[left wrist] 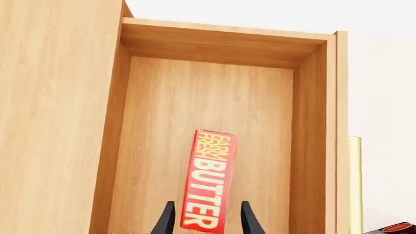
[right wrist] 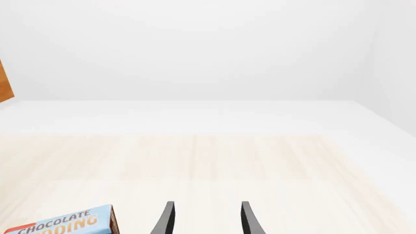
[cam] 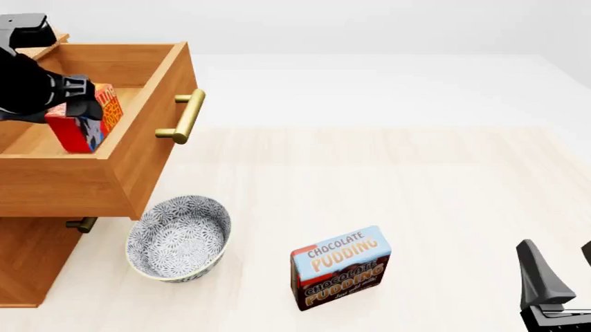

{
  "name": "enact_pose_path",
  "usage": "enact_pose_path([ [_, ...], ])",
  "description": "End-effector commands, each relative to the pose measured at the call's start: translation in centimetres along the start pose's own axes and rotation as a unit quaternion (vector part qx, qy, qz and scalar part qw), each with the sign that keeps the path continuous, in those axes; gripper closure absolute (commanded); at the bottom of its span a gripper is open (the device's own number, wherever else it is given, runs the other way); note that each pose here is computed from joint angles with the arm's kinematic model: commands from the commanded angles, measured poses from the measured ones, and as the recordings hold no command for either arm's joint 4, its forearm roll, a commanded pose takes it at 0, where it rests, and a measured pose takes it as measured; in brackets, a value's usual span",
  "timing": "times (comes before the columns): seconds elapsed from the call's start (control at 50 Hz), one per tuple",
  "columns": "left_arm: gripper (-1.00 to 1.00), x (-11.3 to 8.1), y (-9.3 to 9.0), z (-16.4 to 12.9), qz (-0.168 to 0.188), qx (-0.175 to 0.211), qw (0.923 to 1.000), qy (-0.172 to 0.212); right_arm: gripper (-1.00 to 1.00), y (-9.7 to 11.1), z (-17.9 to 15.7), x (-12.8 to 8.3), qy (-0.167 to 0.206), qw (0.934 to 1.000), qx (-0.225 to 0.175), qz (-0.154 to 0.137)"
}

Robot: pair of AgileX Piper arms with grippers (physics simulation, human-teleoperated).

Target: Put the butter at the back in the top drawer of the cabinet and close it.

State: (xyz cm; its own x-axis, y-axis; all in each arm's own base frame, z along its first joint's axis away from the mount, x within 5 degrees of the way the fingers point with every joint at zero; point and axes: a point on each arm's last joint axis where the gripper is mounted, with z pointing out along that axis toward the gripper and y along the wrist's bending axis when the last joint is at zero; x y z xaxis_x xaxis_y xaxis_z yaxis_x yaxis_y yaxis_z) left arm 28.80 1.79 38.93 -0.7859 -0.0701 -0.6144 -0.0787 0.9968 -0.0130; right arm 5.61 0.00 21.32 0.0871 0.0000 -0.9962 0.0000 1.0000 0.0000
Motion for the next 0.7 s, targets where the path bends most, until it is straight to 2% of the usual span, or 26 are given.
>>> enact_pose_path([
  [0.02,-1.00,-0.3,-0.2,-1.5,0.003,0.003,0.9998,-0.018,-1.00,0.0,0.0,0.0,0.000,1.0000,0.000,0.000],
  [0.12,-1.00,-0.9,-0.8,-3.4,0.010,0.011,0.9992,-0.038,-1.00,0.0,0.0,0.0,0.000,1.0000,0.000,0.000],
  [0.16,-1.00,-1.5,-2.0,-4.8,0.015,0.026,0.9979,-0.057,-1.00,0.0,0.0,0.0,0.000,1.0000,0.000,0.000],
  [0.22,-1.00,-1.6,-2.5,-5.6,0.024,0.032,0.9972,-0.062,-1.00,0.0,0.0,0.0,0.000,1.0000,0.000,0.000],
  [0.24,-1.00,-2.0,-3.4,-6.8,0.029,0.046,0.9953,-0.079,-1.00,0.0,0.0,0.0,0.000,1.0000,0.000,0.000],
  [0.36,-1.00,-2.7,-7.0,-11.1,0.056,0.105,0.9865,-0.112,-1.00,0.0,0.0,0.0,0.000,1.0000,0.000,0.000],
  [0.46,-1.00,-2.9,-7.7,-13.7,0.066,0.127,0.9797,-0.140,-1.00,0.0,0.0,0.0,0.000,1.0000,0.000,0.000],
  [0.56,-1.00,-3.0,-8.5,-15.3,0.067,0.148,0.9734,-0.161,-1.00,0.0,0.0,0.0,0.000,1.0000,0.000,0.000],
  [0.6,-1.00,-3.2,-9.3,-15.7,0.072,0.162,0.9701,-0.166,-1.00,0.0,0.0,0.0,0.000,1.0000,0.000,0.000],
  [0.66,-1.00,-3.2,-9.7,-15.2,0.075,0.165,0.9699,-0.162,-1.00,0.0,0.0,0.0,0.000,1.0000,0.000,0.000],
  [0.7,-1.00,-3.2,-10.6,-15.1,0.076,0.180,0.9675,-0.161,-1.00,0.0,0.0,0.0,0.000,1.0000,0.000,0.000],
])
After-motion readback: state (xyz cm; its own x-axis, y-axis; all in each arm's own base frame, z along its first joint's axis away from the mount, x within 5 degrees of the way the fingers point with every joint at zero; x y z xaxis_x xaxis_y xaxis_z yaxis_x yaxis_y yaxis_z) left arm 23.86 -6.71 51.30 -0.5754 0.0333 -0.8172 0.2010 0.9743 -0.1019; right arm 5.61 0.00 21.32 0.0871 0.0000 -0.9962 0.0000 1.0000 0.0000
